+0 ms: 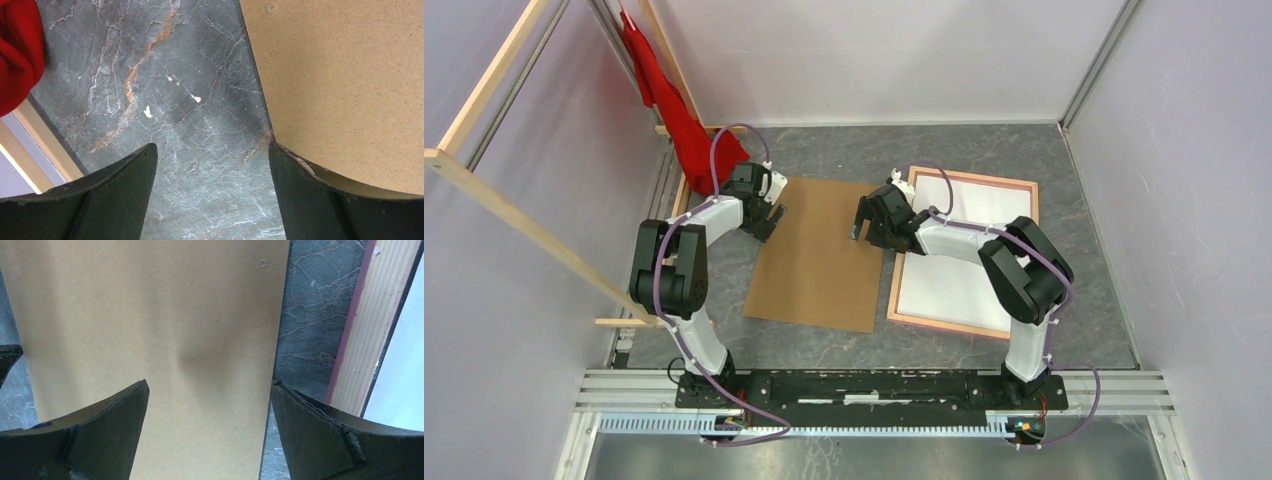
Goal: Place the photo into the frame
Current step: Pick up the photo frame item at the center of the board.
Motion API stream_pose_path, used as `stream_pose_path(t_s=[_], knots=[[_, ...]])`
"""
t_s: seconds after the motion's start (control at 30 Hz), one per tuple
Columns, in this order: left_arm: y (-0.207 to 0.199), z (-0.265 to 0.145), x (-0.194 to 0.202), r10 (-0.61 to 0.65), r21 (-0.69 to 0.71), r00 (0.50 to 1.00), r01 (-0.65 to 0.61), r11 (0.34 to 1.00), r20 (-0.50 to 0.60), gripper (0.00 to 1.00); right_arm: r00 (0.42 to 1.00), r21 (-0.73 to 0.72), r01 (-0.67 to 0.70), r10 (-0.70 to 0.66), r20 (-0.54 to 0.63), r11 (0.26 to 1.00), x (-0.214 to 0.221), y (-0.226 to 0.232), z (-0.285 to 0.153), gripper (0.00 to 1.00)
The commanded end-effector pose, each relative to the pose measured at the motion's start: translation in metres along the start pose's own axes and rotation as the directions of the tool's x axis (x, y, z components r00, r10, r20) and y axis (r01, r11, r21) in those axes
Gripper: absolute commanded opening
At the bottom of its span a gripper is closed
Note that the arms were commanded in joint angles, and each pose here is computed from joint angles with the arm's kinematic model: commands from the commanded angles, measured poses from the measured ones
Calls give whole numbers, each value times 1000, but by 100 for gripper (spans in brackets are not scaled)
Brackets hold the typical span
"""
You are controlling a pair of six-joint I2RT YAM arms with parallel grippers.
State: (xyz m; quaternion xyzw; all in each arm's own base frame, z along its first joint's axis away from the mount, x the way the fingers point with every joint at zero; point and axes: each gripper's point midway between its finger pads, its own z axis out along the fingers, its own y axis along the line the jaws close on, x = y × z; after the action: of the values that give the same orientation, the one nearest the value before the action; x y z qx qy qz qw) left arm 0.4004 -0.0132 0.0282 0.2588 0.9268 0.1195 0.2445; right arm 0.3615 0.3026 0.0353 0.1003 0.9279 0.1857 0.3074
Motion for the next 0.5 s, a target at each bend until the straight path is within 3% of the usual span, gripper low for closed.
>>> stream_pose_path(t_s=[0.0, 0.17, 0.47], knots=[[-58, 21, 44, 19, 210, 992, 8, 978, -126, 87, 992, -127, -63, 49, -112, 990, 27, 26, 0, 98], [-65, 12, 43, 30, 249, 992, 2, 968, -125, 79, 995, -326, -88, 65, -81, 941, 10, 64, -35, 98], [-89, 7, 49, 54, 359, 989, -1, 933, -137, 73, 992, -624, -124, 116, -54, 772, -2, 106, -104, 95]])
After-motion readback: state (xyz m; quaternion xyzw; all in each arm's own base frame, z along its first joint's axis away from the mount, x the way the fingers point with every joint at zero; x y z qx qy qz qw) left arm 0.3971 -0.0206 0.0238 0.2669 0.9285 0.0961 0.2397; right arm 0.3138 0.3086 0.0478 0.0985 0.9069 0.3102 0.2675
